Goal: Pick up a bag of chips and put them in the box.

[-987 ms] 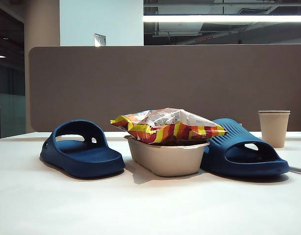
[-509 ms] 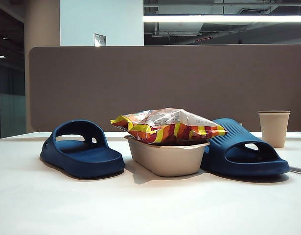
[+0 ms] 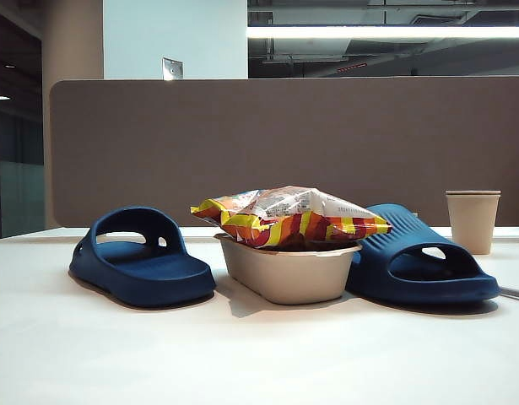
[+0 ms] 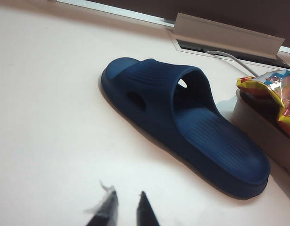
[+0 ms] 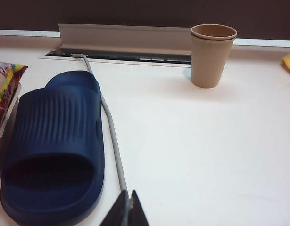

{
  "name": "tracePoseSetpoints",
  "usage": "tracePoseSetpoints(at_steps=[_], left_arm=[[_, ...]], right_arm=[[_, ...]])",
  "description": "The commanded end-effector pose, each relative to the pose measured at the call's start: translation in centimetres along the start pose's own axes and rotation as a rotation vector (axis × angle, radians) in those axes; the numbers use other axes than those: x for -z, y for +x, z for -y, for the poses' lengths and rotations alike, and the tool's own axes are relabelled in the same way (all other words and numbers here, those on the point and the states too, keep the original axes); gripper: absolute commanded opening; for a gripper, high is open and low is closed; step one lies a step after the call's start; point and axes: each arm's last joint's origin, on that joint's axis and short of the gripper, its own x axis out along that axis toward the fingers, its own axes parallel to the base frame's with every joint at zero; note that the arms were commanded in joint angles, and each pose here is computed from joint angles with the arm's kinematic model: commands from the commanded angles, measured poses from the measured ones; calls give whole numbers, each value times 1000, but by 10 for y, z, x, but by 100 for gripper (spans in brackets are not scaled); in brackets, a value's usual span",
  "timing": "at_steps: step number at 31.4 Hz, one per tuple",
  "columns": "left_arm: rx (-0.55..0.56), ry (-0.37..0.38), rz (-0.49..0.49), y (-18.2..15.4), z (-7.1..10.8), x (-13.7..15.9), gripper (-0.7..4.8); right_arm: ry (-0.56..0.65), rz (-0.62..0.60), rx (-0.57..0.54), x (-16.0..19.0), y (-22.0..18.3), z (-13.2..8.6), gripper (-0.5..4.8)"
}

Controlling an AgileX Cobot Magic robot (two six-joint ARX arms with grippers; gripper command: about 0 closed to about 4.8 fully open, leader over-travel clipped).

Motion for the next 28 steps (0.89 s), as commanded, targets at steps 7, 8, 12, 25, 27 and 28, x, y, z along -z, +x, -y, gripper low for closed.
tracePoseSetpoints(at_steps=[7, 8, 12, 25, 27, 28], left_arm=[[-3, 0, -4, 0, 0, 1, 57], [-3, 0, -4, 0, 0, 1, 57], [-3, 0, -4, 0, 0, 1, 57], [-3, 0, -4, 0, 0, 1, 57], [-3, 0, -4, 0, 0, 1, 57], [-4, 0, -4, 0, 0, 1, 57]], right_arm=[[26, -1, -17, 9, 0, 0, -5], [26, 0, -17, 9, 0, 0, -5], [26, -2, -19, 9, 0, 0, -5], [28, -25, -24, 11, 0, 0, -5], [28, -26, -24, 11, 0, 0, -5], [28, -25, -24, 11, 0, 0, -4]])
